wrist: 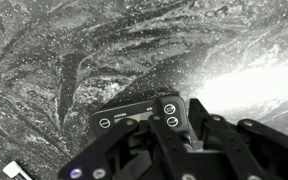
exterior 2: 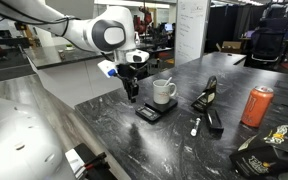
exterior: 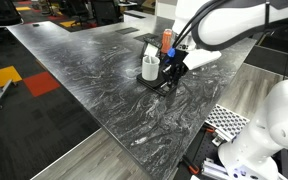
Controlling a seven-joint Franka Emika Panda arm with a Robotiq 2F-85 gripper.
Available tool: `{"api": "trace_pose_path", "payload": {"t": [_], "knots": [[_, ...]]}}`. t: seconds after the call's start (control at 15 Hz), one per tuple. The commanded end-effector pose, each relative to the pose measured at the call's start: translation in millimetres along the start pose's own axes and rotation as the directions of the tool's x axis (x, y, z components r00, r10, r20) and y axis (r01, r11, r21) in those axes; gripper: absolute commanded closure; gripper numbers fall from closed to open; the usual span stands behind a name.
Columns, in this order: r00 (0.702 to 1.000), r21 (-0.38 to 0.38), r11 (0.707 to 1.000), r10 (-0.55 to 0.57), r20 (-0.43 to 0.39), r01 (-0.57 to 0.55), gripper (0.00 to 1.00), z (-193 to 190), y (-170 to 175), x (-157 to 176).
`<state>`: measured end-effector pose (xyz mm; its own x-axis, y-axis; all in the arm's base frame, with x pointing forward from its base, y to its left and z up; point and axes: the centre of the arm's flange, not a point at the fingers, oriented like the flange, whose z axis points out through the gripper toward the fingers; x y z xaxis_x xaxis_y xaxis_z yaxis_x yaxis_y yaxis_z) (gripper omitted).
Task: Press a button on the digital scale
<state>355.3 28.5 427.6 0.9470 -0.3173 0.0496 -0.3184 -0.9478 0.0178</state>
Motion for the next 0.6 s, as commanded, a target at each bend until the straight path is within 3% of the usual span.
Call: {"api": "trace_pose_path", "payload": {"t": [0.0,0.27,0.53], "knots": [[1.000,0.077,0.997,0.014,0.002,-0.014,0.98,10.3,-0.6,19.0],[0.999,0.116,0.992,0.044,0.027,-0.047,1.00,20.3,3.8,26.9],[0.995,0.101,0.992,0.067,0.079,-0.075,1.00,35.5,6.0,31.6]]}}
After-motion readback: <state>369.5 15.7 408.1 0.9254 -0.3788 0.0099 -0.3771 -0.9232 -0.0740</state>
